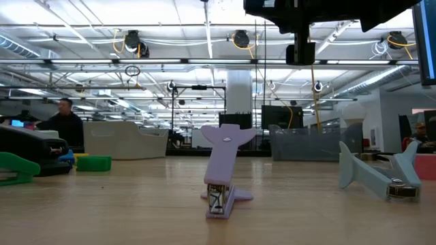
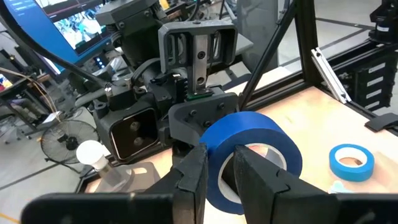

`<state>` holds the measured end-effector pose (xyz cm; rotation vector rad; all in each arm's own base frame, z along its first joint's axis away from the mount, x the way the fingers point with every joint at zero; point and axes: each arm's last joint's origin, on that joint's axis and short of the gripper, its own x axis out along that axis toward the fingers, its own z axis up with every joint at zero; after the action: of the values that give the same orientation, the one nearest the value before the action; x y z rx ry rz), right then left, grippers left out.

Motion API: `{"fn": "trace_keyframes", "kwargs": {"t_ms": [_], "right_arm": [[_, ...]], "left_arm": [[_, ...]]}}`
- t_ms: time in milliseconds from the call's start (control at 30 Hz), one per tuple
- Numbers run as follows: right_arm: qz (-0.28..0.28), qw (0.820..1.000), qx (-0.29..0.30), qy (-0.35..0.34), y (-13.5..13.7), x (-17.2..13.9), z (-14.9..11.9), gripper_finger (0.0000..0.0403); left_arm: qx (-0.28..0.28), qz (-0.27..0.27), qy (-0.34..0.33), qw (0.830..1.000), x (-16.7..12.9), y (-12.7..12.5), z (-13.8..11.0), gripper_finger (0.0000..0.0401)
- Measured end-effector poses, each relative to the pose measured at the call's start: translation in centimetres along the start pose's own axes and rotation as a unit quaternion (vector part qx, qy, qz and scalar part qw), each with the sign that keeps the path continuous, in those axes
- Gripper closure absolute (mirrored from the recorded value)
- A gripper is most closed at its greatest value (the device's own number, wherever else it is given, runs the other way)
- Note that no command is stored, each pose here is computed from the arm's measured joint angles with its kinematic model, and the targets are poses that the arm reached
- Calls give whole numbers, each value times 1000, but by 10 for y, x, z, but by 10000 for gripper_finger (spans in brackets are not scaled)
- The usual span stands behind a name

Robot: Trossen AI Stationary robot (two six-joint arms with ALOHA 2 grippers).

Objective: Pick and place Stapler, Stapler remover, tape
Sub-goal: Put the blue tape into the gray bin

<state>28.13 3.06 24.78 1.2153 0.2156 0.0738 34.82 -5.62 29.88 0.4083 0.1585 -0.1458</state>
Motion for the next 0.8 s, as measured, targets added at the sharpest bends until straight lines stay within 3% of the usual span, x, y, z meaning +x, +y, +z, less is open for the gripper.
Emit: {"fn": "trace_keyframes", "kwargs": {"t_ms": [433,800], "right_arm": [[-9,1000,4,-10,-2,1,1,369],[-4,1000,13,-19,-3,0,3,369]], "left_arm": [[5,-8,32,999,-5,0,-2,322],[-27,-9,57,998,-12,1,-2,322]]}}
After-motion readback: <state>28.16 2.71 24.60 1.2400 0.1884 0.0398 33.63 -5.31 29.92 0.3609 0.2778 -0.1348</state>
